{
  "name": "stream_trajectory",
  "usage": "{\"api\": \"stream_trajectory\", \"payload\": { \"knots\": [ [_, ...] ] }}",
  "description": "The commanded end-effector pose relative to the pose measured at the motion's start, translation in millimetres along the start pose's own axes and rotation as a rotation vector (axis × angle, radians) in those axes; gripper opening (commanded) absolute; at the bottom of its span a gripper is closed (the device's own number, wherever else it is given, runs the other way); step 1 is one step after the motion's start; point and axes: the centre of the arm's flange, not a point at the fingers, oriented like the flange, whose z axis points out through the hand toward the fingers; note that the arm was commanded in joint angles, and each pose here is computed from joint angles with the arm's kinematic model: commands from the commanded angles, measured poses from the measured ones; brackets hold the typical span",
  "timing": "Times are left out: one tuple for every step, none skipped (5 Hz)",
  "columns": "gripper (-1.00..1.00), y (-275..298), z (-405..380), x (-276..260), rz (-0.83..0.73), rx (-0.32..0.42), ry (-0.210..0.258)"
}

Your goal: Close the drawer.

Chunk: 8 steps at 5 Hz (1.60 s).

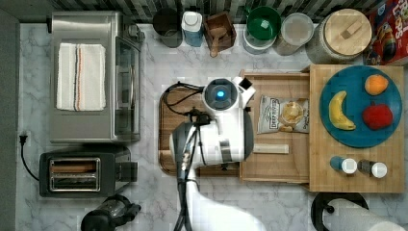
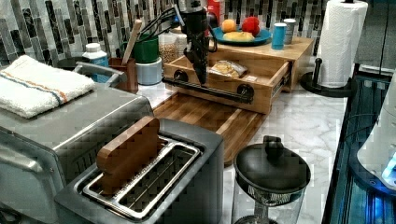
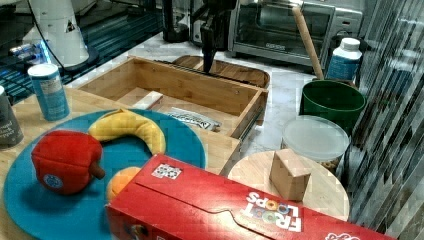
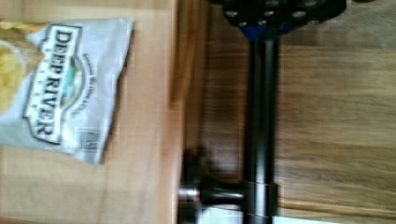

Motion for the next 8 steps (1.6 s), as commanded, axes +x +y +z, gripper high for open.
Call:
{"api": "stream_trajectory", "payload": {
  "knots": [
    [-1.0, 98.3, -12.4, -14.0, -0.067, 0.024, 0.033],
    [-1.0, 118.9, -20.6, -21.9, -0.059, 0.0, 0.055],
    [-1.0, 161.1, -17.5, -18.6, -0.109, -0.006, 0.066],
    [-1.0, 194.7, -14.3, -18.5, -0.132, 0.003, 0.076],
    [-1.0, 225.3, -16.9, -21.4, -0.133, 0.018, 0.075],
    [-1.0, 253.8, -17.9, -27.2, -0.117, 0.041, 0.075],
    [-1.0, 282.1, -19.6, -30.2, -0.11, 0.038, 0.065],
    [-1.0, 310.6, -23.7, -38.6, -0.089, 0.046, 0.052]
  ]
}}
